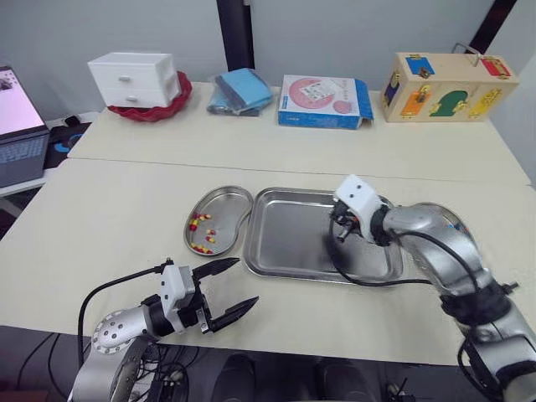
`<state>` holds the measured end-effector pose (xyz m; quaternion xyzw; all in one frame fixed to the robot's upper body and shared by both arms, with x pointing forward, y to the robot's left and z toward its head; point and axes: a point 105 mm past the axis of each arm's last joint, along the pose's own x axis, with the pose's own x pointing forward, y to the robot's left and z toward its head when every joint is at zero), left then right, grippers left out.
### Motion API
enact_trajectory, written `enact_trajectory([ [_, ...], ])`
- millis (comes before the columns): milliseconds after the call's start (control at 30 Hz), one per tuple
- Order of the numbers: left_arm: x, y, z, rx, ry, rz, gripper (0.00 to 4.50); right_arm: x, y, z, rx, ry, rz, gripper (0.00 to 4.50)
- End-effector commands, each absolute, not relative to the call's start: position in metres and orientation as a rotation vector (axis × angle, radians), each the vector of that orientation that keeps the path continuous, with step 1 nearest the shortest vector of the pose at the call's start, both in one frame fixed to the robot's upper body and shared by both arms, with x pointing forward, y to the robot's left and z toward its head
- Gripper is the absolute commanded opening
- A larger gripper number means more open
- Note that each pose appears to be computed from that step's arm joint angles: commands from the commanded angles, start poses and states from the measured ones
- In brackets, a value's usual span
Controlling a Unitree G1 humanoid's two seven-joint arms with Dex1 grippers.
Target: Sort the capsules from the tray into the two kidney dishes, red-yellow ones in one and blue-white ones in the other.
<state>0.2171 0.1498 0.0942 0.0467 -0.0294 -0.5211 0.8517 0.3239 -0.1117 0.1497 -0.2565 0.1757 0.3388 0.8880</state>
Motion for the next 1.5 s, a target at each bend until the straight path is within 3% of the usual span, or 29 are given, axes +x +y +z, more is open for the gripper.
enact_trajectory([
  [33,0.211,0.144,0.105,0.093,-0.115,-1.176,4.50,0.303,-0.124,0.173,-0.493,0.312,0.703,0.03],
  [300,0.203,0.135,0.110,0.036,-0.170,-1.282,4.50,0.258,-0.189,0.180,-0.390,0.389,0.575,0.03],
  [500,0.204,0.134,0.113,0.002,-0.219,-1.281,4.50,0.239,-0.233,0.181,-0.362,0.449,0.431,0.03],
  [833,0.209,0.131,0.117,0.012,-0.248,-1.274,4.50,0.239,-0.276,0.170,-0.368,0.516,0.243,0.03],
  [1167,0.209,0.130,0.124,0.022,-0.258,-1.262,4.50,0.249,-0.284,0.180,-0.377,0.448,0.174,2.70],
  [1333,0.214,0.136,0.128,0.025,-0.239,-1.186,4.50,0.247,-0.276,0.184,-0.390,0.403,0.221,4.26],
  [1367,0.215,0.139,0.128,0.031,-0.221,-1.156,4.50,0.245,-0.273,0.184,-0.397,0.392,0.244,4.45],
  [1500,0.219,0.154,0.127,0.073,-0.151,-1.035,4.50,0.237,-0.260,0.181,-0.432,0.340,0.337,4.45],
])
